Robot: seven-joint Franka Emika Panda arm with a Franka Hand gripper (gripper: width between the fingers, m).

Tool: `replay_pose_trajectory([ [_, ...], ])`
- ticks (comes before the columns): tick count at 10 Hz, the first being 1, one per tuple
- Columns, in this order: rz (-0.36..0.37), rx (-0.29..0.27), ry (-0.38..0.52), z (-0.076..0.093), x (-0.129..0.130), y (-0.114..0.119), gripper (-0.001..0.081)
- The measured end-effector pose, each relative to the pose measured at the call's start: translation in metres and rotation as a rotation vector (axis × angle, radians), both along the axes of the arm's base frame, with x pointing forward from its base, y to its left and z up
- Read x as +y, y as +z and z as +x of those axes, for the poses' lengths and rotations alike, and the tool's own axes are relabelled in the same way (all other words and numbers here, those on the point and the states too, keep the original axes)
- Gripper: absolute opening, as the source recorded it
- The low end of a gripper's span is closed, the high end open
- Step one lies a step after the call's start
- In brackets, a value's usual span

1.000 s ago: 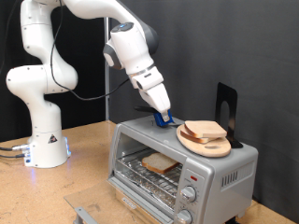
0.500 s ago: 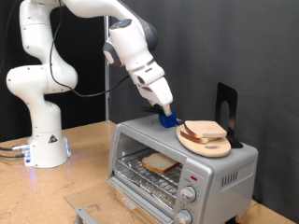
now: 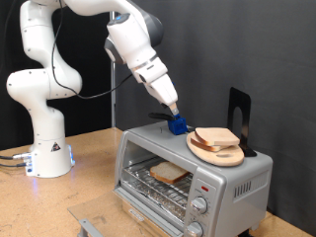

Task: Make a piece of toast with the oven

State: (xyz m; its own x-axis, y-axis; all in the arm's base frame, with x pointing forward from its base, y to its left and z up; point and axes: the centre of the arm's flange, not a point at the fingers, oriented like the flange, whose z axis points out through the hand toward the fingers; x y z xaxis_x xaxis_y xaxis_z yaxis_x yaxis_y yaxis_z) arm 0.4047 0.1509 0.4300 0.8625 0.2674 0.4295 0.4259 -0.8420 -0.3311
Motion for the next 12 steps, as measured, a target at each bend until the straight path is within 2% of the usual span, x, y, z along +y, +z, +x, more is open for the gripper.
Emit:
replay_pose_trajectory([
  [2,0.072,0.089,-0.018,-0.003,-0.010,0.019,0.0808],
  [4,0.059,0.052,0.013,-0.005,-0.012,0.015,0.0808],
  [6,0.079,0.011,0.056,-0.019,-0.035,0.013,0.0808],
  [7,0.098,-0.013,0.044,-0.027,-0.048,0.013,0.0808],
  [10,0.165,-0.061,-0.065,-0.049,-0.090,0.013,0.0808],
  [12,0.203,-0.050,-0.104,-0.063,-0.118,0.012,0.0808],
])
